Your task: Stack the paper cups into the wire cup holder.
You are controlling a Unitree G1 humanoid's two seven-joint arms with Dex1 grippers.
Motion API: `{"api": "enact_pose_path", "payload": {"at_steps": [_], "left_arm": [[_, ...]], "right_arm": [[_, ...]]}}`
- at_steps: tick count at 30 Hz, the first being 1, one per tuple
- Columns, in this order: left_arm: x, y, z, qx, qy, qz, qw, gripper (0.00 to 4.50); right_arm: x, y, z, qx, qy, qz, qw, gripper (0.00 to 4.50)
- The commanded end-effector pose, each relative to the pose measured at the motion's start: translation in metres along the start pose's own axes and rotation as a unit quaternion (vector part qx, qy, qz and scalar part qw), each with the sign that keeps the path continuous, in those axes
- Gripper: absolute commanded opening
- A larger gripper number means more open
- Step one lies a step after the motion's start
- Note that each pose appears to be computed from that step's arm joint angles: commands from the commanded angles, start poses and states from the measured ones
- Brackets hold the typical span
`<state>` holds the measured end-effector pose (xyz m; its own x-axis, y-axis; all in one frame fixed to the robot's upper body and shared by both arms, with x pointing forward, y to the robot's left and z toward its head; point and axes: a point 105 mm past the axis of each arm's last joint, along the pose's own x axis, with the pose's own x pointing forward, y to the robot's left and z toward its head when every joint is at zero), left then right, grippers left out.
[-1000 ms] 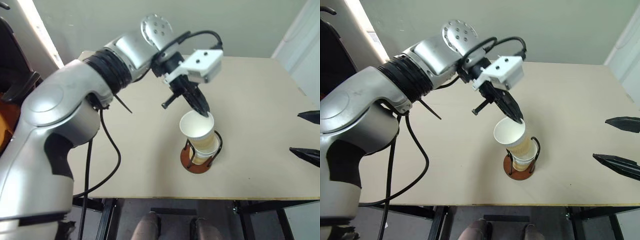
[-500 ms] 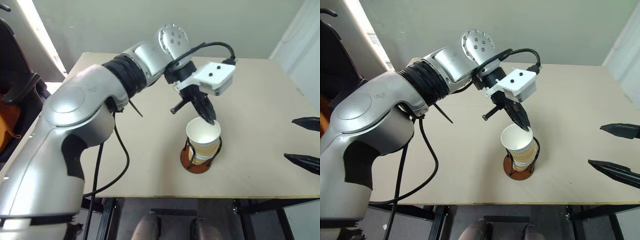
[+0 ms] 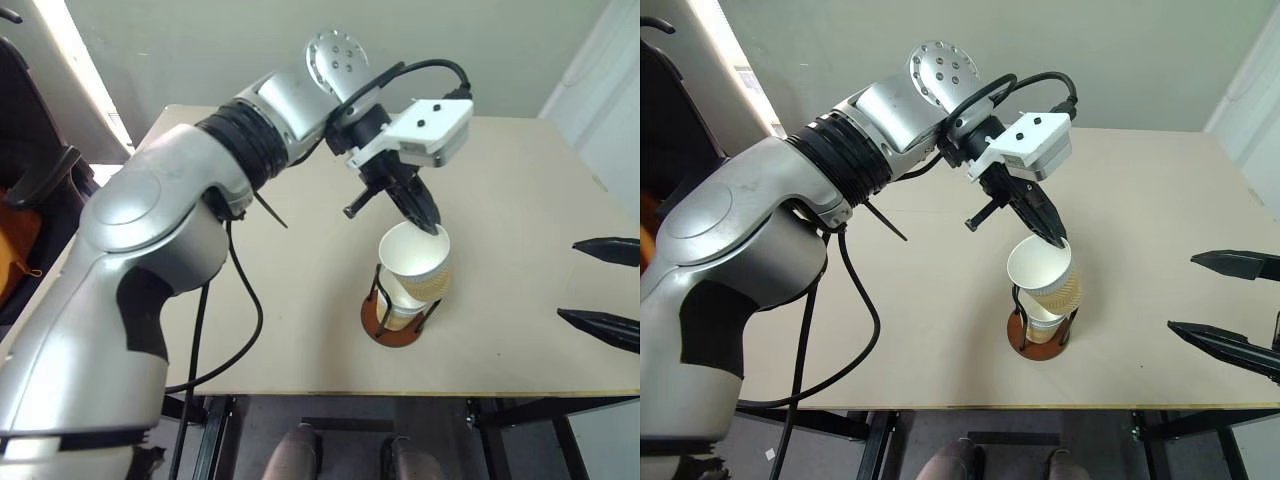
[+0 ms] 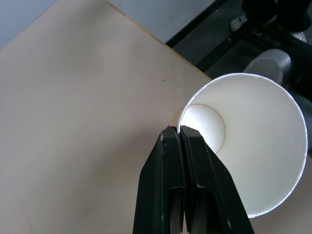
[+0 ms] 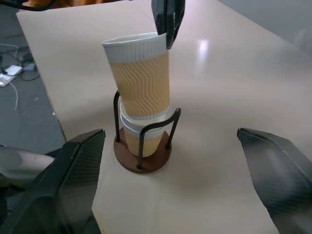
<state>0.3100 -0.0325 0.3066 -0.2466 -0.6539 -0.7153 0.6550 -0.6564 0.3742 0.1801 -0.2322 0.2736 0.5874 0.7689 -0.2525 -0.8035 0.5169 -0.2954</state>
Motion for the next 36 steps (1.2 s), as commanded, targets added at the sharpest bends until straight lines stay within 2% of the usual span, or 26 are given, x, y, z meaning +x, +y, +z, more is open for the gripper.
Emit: {"api": "enact_pose_path", "payload": {"at_steps": [1,13,17,26,29,32,36], "left_arm": [[-0.002,-0.001,-0.001,0.017,0.025,-0.015,0.999,0.01],[0.013,-0.004,-0.021,0.023,0.069,-0.041,0.997,0.01],[0.015,-0.004,-0.024,0.024,0.076,-0.042,0.996,0.92],[0.005,0.0,-0.035,0.015,0.08,-0.006,0.997,4.12],[-0.013,0.0,-0.041,-0.009,0.057,0.041,0.997,4.12],[-0.047,-0.006,-0.056,-0.052,0.028,0.116,0.991,4.12],[-0.101,-0.043,-0.09,-0.136,0.005,0.214,0.967,4.12]], "right_arm": [[0.0,-0.001,0.005,-0.018,-0.001,-0.006,1.0,4.5],[0.002,0.003,0.004,-0.017,0.0,-0.01,1.0,4.5],[0.003,0.004,0.005,-0.018,0.0,-0.008,1.0,4.5],[0.015,-0.003,0.006,-0.021,-0.009,0.022,0.999,4.5],[0.024,-0.011,0.006,-0.026,-0.014,0.038,0.999,4.5],[0.032,-0.02,0.004,-0.031,-0.011,0.058,0.998,4.5],[0.041,-0.029,0.004,-0.04,-0.01,0.084,0.996,4.5]]}}
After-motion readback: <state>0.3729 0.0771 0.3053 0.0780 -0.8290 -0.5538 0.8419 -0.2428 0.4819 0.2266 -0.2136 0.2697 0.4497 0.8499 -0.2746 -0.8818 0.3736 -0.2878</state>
